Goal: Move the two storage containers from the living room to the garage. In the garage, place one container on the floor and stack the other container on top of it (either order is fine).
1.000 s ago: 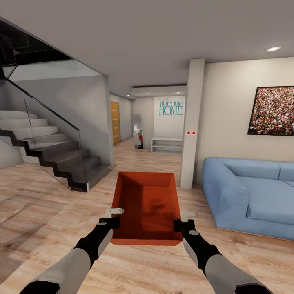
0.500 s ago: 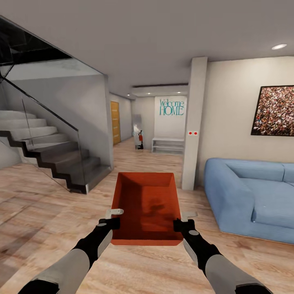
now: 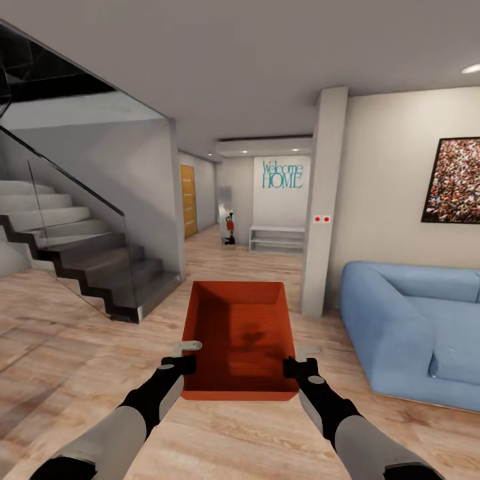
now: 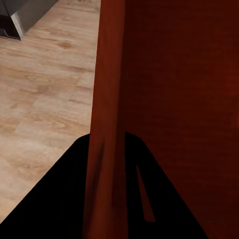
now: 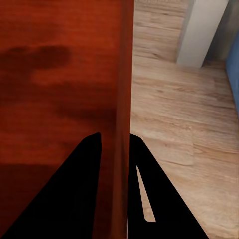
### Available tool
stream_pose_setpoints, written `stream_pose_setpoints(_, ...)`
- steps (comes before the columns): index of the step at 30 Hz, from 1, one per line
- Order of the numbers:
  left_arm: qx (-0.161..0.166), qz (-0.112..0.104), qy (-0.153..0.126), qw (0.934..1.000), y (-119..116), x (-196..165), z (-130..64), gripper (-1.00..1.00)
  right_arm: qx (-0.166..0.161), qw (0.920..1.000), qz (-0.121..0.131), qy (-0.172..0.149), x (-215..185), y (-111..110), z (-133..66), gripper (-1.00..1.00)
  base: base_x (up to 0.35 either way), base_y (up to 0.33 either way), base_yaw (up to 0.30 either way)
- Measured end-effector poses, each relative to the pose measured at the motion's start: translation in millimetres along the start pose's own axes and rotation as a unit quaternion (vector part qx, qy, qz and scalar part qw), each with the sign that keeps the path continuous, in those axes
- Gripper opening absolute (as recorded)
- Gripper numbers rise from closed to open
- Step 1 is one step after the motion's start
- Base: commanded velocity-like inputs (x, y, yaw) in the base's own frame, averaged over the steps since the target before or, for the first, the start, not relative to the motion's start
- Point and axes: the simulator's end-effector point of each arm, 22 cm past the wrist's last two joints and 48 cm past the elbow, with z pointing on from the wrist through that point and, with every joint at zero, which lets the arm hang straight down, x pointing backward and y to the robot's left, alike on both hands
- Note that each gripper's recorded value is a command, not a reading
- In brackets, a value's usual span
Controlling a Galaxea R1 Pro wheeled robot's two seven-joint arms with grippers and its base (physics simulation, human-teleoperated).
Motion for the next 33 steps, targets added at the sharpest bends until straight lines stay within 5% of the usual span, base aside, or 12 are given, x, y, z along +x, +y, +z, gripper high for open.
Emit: stream_pose_setpoints(33, -0.004, 0.009, 0.004, 0.9999, -0.4, -4.3, -1.3, -1.0, 0.0, 1.0, 0.007, 0.004, 1.3, -0.4, 0.1, -1.0, 0.322, 0.003, 0.0)
